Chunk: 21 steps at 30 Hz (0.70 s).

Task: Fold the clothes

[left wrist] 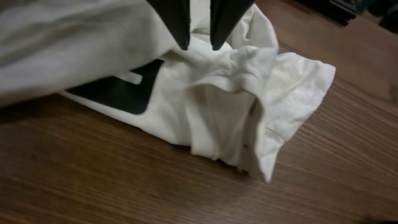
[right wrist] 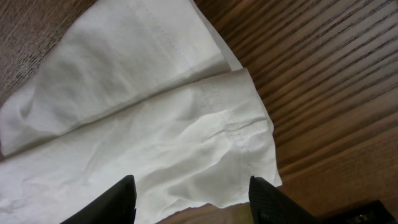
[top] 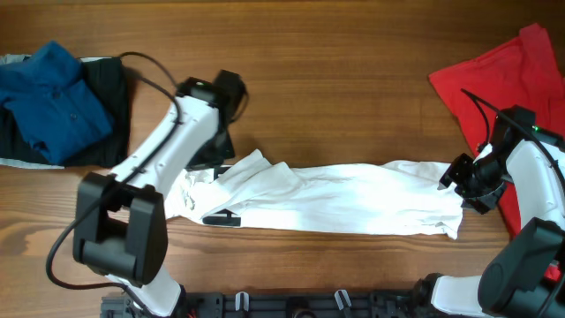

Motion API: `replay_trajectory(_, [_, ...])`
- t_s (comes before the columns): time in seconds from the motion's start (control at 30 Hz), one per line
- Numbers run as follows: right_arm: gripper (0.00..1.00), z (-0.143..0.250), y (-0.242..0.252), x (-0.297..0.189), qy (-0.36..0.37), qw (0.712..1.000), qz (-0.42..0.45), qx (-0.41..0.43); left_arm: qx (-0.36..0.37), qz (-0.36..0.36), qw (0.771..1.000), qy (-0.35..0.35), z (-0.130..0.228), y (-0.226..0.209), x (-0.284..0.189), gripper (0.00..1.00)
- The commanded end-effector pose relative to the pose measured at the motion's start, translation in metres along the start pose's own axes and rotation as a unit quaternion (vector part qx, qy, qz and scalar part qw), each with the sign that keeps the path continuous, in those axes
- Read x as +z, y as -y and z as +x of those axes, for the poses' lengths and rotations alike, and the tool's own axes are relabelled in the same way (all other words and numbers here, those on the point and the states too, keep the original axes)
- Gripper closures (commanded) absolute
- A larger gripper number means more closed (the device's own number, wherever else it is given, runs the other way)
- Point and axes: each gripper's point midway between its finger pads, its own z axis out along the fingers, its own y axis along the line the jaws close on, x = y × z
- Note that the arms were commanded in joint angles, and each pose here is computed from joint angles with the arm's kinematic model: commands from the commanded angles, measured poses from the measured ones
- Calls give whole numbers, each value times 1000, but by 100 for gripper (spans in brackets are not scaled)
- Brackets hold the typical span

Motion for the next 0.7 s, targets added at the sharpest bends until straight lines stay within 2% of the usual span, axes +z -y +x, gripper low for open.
replay_trajectory(0.0, [41, 1, 1, -1, 3, 1000, -4, -2, -18, -21, 1000, -7, -8, -26, 7, 80])
replay_trajectory(0.13, [41, 1, 1, -1, 3, 1000, -4, -2, -43, -26, 998, -21, -14, -48, 15, 77])
replay_trajectory(0.27, [41, 0, 0, -1, 4, 1000, -4, -2, -47, -37, 997, -46, -5, -61, 26, 76])
replay_trajectory(0.43, [41, 0, 0, -1, 4, 1000, -4, -2, -31, -12, 997, -64, 5, -51, 40, 77])
replay_trajectory(0.5, [41, 0, 0, -1, 4, 1000, -4, -2, -14, 12, 997, -69, 6, -43, 39, 77])
replay_trajectory(0.67, [41, 1, 1, -1, 4, 1000, -4, -2, -10, 22, 998, -61, 8, -45, 30, 74])
